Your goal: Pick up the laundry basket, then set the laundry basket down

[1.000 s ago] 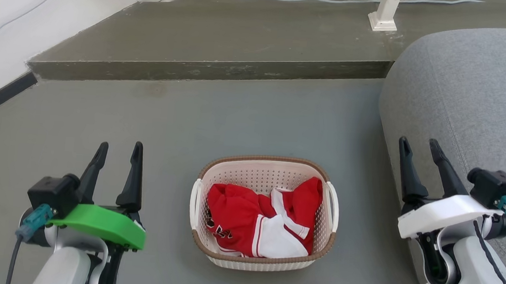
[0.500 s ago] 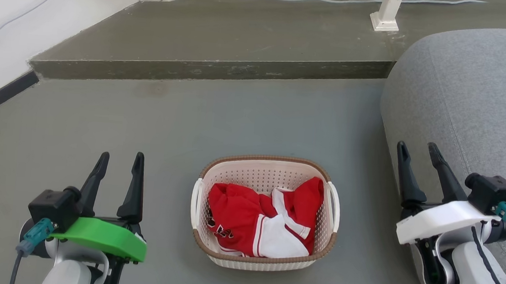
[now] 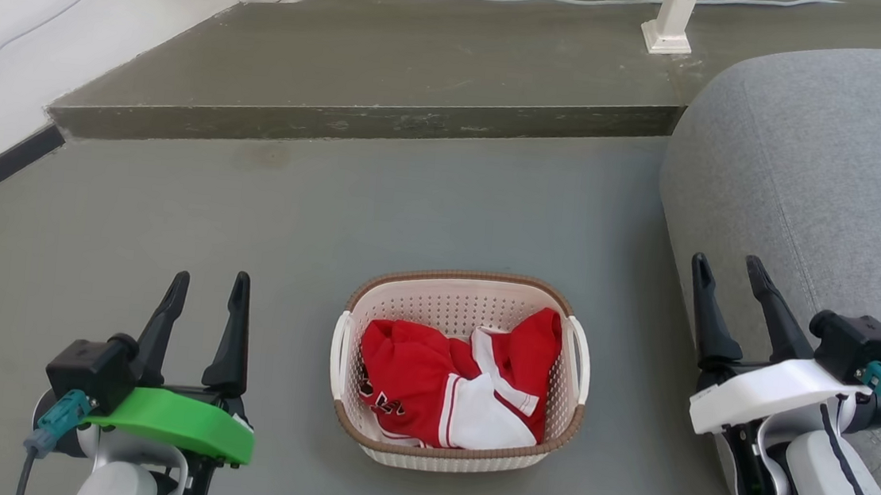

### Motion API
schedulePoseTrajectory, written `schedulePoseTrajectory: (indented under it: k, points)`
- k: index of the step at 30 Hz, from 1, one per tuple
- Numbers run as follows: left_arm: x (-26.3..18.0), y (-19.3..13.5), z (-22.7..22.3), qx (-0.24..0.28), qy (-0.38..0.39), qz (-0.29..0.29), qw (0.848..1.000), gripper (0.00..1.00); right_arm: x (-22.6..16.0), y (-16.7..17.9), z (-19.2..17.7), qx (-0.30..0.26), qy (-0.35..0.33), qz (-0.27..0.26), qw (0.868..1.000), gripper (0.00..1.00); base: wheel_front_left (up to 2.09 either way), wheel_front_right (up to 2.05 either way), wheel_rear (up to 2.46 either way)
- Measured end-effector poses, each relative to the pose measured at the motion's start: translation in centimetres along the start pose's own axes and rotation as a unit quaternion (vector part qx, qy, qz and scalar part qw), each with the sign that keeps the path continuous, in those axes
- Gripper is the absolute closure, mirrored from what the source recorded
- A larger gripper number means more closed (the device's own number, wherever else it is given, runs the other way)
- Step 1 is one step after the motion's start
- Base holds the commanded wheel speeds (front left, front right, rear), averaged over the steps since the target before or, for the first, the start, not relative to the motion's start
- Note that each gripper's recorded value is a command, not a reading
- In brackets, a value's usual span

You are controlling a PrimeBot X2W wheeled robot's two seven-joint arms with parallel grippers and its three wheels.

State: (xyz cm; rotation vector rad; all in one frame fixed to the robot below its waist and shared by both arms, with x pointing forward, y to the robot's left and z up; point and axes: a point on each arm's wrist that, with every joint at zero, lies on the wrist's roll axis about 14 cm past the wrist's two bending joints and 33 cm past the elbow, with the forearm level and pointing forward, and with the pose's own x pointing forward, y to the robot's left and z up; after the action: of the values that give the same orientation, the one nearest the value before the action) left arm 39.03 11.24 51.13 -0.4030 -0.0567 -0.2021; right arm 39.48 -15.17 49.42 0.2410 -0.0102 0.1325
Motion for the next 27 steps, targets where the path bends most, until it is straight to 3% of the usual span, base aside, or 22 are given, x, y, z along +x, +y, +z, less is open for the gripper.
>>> schedulePoseTrajectory:
  k: [14, 15, 21, 27]
  points:
    - [-0.4, 0.1, -0.3, 0.002, 0.003, 0.004, 1.000, 0.00, -0.3, 0.2, -0.2, -0.001, 0.001, -0.001, 1.000, 0.00, 0.00, 0.00, 0.00]
    - [-0.5, 0.1, -0.3, 0.001, 0.003, 0.002, 1.000, 1.00, -0.3, 0.2, -0.2, -0.003, 0.001, 0.000, 1.000, 1.00, 0.00, 0.00, 0.00]
    - [-1.3, 0.4, -2.4, -0.006, 0.035, 0.012, 0.999, 1.00, -1.8, 0.1, -3.1, 0.010, 0.043, -0.013, 0.999, 1.00, 0.00, 0.00, 0.00]
    - [-1.5, 0.7, -2.5, -0.026, 0.038, 0.021, 0.999, 1.00, -1.8, -0.3, -3.1, 0.032, 0.045, -0.024, 0.998, 1.00, 0.00, 0.00, 0.00]
